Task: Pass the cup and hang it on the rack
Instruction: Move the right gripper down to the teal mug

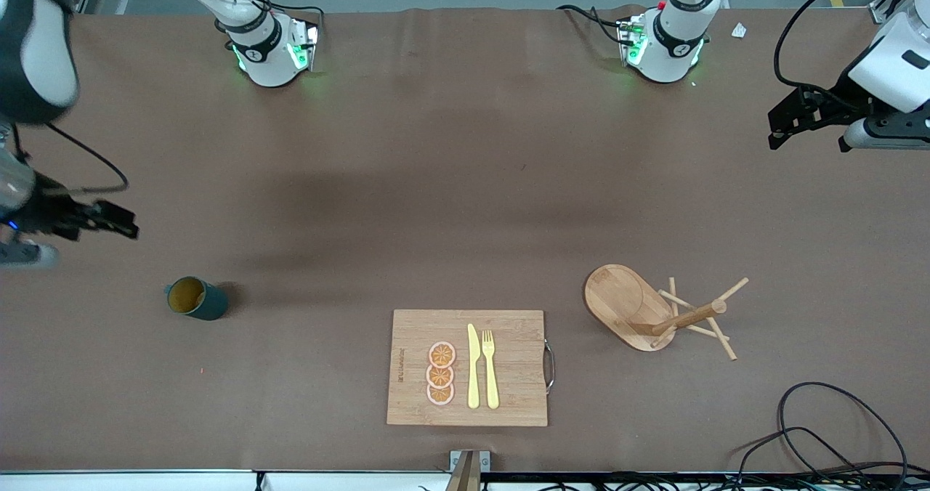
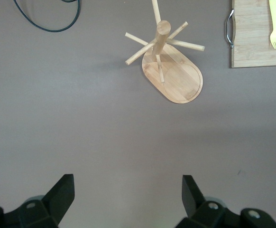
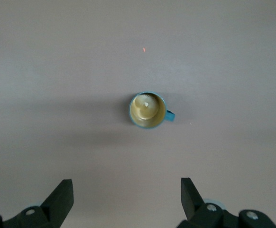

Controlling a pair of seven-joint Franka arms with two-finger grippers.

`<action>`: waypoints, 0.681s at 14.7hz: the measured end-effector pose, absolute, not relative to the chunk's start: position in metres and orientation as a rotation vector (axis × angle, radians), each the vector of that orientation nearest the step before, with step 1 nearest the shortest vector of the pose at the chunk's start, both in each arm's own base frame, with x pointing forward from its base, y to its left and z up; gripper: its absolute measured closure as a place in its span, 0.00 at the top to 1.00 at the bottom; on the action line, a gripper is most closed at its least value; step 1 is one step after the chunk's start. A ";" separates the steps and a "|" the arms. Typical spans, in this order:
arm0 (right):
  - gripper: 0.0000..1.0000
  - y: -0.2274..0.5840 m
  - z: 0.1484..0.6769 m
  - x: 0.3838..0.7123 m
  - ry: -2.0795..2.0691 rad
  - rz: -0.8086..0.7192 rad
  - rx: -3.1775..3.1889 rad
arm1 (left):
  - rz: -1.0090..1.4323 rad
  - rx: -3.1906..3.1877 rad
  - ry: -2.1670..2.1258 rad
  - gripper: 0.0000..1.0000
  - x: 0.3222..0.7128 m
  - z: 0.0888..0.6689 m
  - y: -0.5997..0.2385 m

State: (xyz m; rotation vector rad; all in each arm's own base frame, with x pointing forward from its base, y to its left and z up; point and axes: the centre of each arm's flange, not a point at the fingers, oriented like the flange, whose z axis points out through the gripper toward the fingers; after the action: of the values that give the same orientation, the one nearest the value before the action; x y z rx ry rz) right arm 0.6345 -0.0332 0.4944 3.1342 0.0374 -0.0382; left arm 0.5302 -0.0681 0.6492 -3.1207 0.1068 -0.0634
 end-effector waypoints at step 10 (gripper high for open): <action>1.00 -0.020 0.291 0.678 -0.122 -0.144 3.123 | -0.054 -3.121 0.099 1.00 0.529 0.653 -0.066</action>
State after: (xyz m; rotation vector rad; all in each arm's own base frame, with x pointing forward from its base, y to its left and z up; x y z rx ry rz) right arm 0.6776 -0.0201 0.2908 3.1232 -0.1225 -0.1436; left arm 0.5285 -0.0657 0.6535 -3.1206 0.0994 -0.0540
